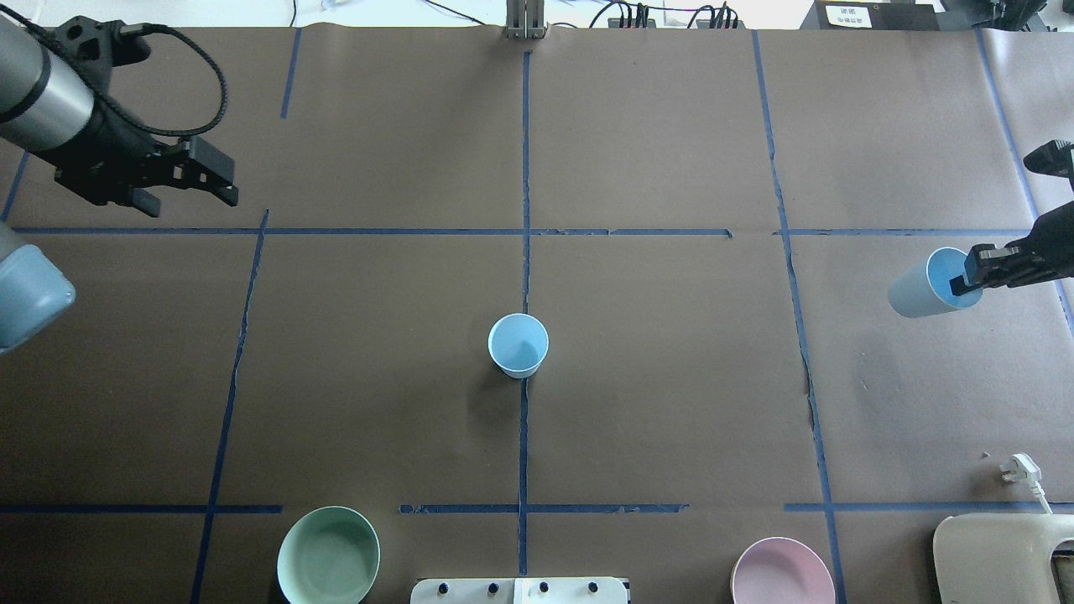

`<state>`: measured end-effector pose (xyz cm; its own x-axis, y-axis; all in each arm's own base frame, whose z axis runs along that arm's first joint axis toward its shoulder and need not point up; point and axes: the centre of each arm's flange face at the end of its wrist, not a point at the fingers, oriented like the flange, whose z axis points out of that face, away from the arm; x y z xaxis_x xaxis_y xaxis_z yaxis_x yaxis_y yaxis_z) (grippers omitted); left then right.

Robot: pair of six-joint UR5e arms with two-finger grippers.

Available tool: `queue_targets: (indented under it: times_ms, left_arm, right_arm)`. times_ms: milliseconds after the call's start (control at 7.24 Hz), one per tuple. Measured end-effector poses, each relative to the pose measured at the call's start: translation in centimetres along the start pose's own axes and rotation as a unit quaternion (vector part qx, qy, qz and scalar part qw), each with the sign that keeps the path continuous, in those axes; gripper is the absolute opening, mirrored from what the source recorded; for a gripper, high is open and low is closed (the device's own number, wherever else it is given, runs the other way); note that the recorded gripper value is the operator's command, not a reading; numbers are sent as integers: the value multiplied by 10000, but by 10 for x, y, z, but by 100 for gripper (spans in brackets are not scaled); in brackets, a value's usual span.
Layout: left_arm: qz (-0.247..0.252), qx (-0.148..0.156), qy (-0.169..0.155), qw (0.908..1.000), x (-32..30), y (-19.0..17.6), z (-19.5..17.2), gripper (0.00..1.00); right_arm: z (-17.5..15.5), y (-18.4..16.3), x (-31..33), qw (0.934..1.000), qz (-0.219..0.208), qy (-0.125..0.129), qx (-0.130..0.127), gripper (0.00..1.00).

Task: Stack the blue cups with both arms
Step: 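Carry the held cup with the right gripper over the centre cup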

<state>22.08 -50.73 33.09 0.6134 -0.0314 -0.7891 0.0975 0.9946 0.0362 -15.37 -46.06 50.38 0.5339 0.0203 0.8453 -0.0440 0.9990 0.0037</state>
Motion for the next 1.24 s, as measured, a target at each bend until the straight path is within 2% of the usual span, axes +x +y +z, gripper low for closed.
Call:
queue_targets:
  times_ms: [276, 553, 829, 1106, 1244]
  left_arm:
    - [865, -68, -444, 9952, -112, 2, -3, 100]
    - [1414, -169, -749, 9870, -209, -5, -9, 100]
    - [1615, -314, -915, 9821, -281, -14, -8, 100]
    - [1639, -365, -957, 9812, -306, -17, -8, 100]
    - [1631, -378, -963, 9812, -310, -17, -8, 100]
  right_arm:
    - [-34, -25, -86, 9995, 183, -230, 125, 0]
    - [-46, -37, -211, 9984, 490, -281, 29, 0]
    - [-8, -5, -339, 9967, 807, -69, -15, 0]
    - [44, 53, -428, 9963, 833, 210, -35, 0]
    - [61, 69, -457, 9958, 854, 316, -50, 0]
